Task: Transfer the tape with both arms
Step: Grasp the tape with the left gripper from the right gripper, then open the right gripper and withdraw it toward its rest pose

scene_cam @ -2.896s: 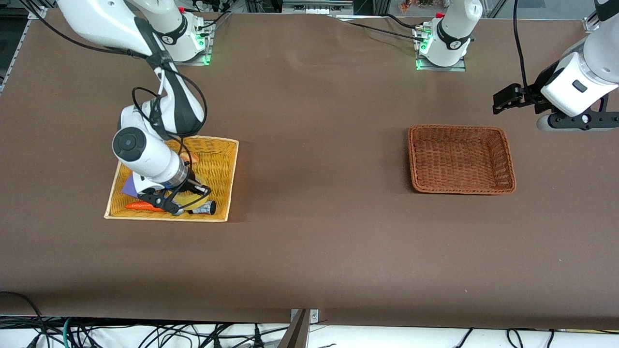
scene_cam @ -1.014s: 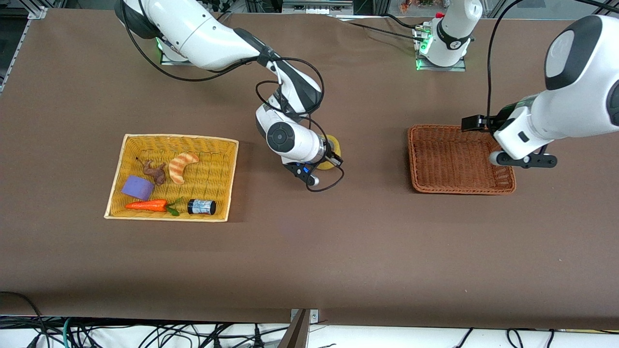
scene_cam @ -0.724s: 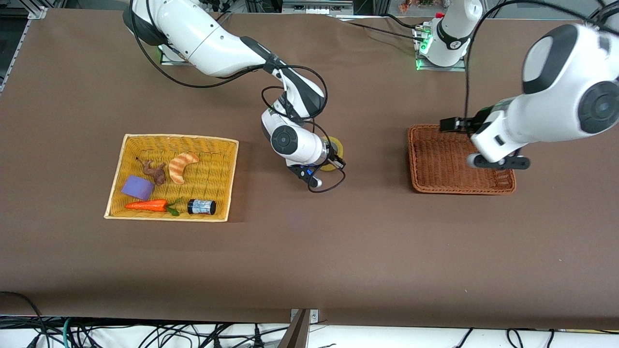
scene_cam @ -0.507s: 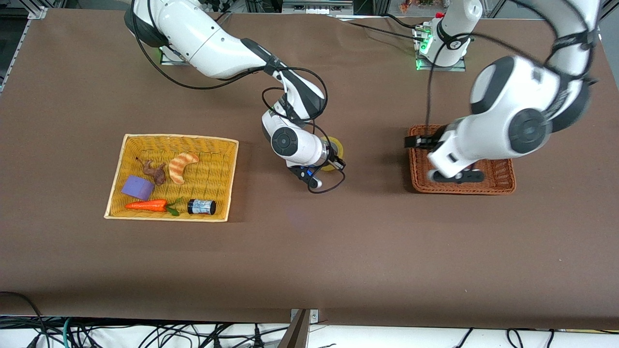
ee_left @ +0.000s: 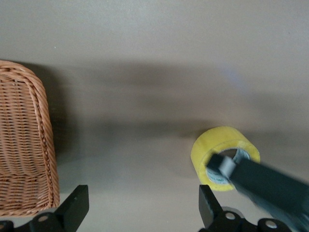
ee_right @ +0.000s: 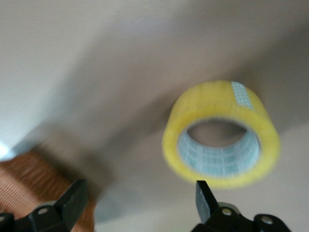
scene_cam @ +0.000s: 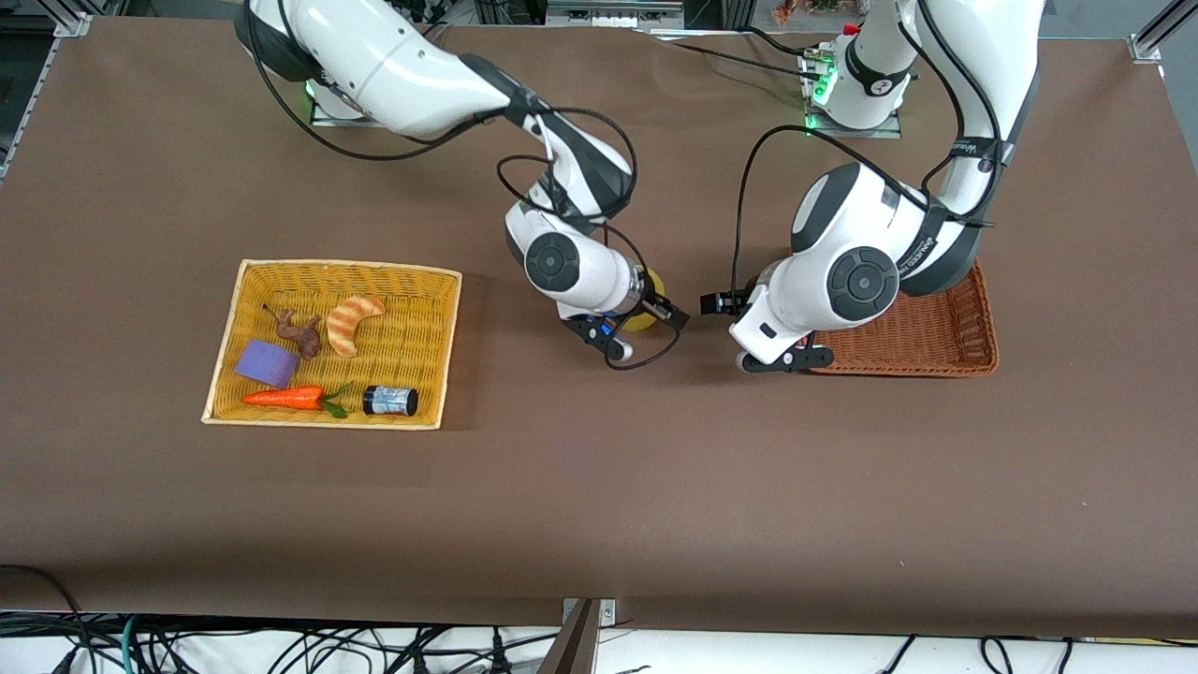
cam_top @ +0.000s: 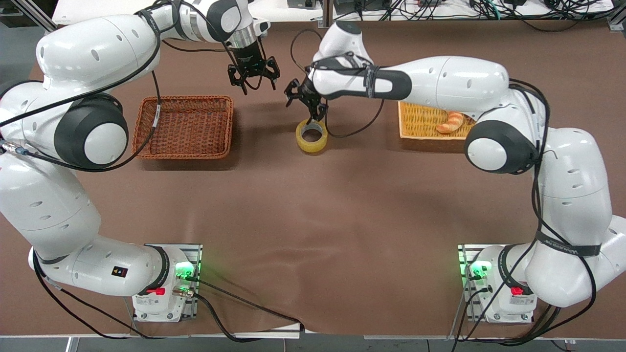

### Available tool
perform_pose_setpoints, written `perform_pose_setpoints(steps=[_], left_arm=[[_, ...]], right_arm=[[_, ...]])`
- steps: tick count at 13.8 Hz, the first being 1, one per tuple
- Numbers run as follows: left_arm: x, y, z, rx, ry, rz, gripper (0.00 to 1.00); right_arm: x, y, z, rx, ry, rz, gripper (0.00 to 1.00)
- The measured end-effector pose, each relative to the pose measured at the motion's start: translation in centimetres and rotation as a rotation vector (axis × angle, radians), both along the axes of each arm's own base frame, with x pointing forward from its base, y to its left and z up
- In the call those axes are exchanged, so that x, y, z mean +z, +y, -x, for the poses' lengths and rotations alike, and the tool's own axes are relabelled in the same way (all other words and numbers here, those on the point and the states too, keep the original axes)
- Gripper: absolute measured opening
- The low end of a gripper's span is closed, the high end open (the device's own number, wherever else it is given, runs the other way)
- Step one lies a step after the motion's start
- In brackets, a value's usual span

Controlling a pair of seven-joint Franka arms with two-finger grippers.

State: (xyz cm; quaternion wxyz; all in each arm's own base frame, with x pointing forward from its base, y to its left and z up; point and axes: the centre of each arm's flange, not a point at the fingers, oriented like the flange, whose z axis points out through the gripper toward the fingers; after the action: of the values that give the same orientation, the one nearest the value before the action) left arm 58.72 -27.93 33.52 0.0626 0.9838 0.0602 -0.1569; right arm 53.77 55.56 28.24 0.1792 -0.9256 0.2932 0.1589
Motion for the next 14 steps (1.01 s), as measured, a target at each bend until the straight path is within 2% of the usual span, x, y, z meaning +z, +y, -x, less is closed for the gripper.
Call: perform_pose_setpoints(steps=[1, 3, 6, 10, 13, 14], left_arm=[[-0.4, 0.0, 0.1, 0.003, -0.004, 0.001, 1.0], [-1.3, -0.3, 0.4, 0.008, -0.015, 0.01, 1.0], [-3.5, -1.5, 1.7, 0.038, -0.024, 0.058, 1.0], [-6.4, -4.9, 4.8, 0.035, -0.043, 0.067, 1.0], [-9.3, -8.8, 7.8, 0.035, -0.061, 0.063, 1.0], [-10.7, -9.7, 8.5, 0.038, -0.066, 0.064, 1.0]], right_arm=[[2.7, -0.5, -0.3, 0.01, -0.012, 0.004, 1.0], [6.8, -3.1, -2.0, 0.065, -0.077, 0.036, 1.0], [9.8, -10.1, -5.5, 0.257, -0.151, 0.15, 1.0], [15.1, -25.2, -10.6, 0.554, -0.179, 0.238, 1.0], [18.2, -37.9, -13.8, 0.637, -0.214, 0.279, 1.0], [18.7, -41.1, -14.2, 0.638, -0.206, 0.288, 1.0]])
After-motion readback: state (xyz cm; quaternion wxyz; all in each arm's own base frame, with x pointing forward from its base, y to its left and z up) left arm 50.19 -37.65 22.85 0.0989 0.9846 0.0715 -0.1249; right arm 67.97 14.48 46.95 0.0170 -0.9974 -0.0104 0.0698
